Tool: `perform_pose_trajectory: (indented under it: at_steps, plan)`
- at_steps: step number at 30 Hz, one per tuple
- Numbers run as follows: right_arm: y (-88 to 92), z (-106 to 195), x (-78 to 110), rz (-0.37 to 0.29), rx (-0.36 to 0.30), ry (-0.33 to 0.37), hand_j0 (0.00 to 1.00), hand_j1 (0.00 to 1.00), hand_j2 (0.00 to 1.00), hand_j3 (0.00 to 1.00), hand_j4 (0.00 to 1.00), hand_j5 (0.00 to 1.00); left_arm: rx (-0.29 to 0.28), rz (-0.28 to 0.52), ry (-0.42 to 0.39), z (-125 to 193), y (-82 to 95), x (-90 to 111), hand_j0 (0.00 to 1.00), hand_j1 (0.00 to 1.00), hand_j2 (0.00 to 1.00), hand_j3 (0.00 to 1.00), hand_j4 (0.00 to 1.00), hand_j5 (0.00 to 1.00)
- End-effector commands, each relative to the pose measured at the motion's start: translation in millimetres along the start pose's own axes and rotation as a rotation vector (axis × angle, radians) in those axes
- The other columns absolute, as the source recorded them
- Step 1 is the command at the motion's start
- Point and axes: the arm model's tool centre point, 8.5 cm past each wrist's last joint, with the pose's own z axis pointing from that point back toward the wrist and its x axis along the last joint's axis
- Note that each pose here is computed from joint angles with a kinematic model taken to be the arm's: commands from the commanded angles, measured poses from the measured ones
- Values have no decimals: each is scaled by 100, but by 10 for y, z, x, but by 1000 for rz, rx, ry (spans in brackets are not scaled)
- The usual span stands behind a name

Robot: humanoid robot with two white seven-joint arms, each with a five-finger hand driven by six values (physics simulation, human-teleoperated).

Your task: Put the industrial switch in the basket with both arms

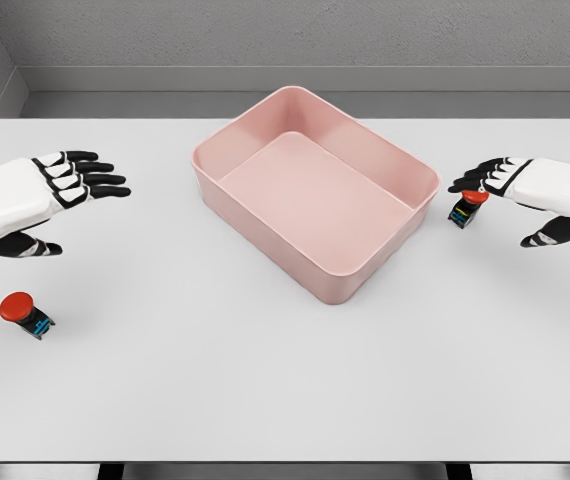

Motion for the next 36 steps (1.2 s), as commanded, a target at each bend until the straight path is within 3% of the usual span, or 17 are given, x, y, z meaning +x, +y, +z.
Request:
perform_pose_trajectory:
  at_steps: [1,6,7,10,11,13,16,21,25,29,33,36]
  plan:
    - [-9,11,-10,-4,-4,4,100,100,100,100,100,100,3,4,0,1,7,-1,100,100,100,100,100,100]
    - [-61,80,-98,0,-19,37,100,100,100,100,100,100,6,-17,5,11,88,-24,100,100,100,100,100,100]
    - [-79,81,-99,4,-23,38,100,100,100,100,100,100,-25,-25,6,10,98,-34,100,100,100,100,100,100]
    - [-94,-8,-66,1,-35,17,98,98,98,98,98,98,-195,-66,15,11,121,-78,100,100,100,100,100,100]
    - [-122,-15,-64,7,-41,16,91,91,91,91,91,91,-265,-91,24,24,165,-107,100,100,100,100,100,100]
    - [-177,-65,-46,14,-63,6,90,90,90,90,90,90,-384,-111,35,47,155,-134,100,100,100,100,100,100]
    - [-137,-185,-65,14,-65,3,88,88,88,88,88,88,-471,-129,55,102,174,-167,100,100,100,100,100,100]
    - [-128,-316,-81,8,-69,-4,88,88,88,88,88,88,-518,-143,77,187,202,-198,100,100,100,100,100,100]
    - [-160,-212,-242,-5,-83,49,88,88,88,88,88,88,-529,-153,84,206,204,-208,100,100,100,100,100,100]
    - [-183,-181,-270,-12,-98,59,88,88,88,88,88,88,-566,-126,65,199,38,-173,100,100,100,100,100,100]
    - [-162,-183,-294,-25,-111,64,87,87,87,87,87,87,-648,-167,68,215,-157,-172,100,100,100,100,100,100]
    - [-75,-211,-311,-71,-119,60,86,86,86,86,86,86,-687,-207,81,236,-208,-191,100,100,100,100,100,100]
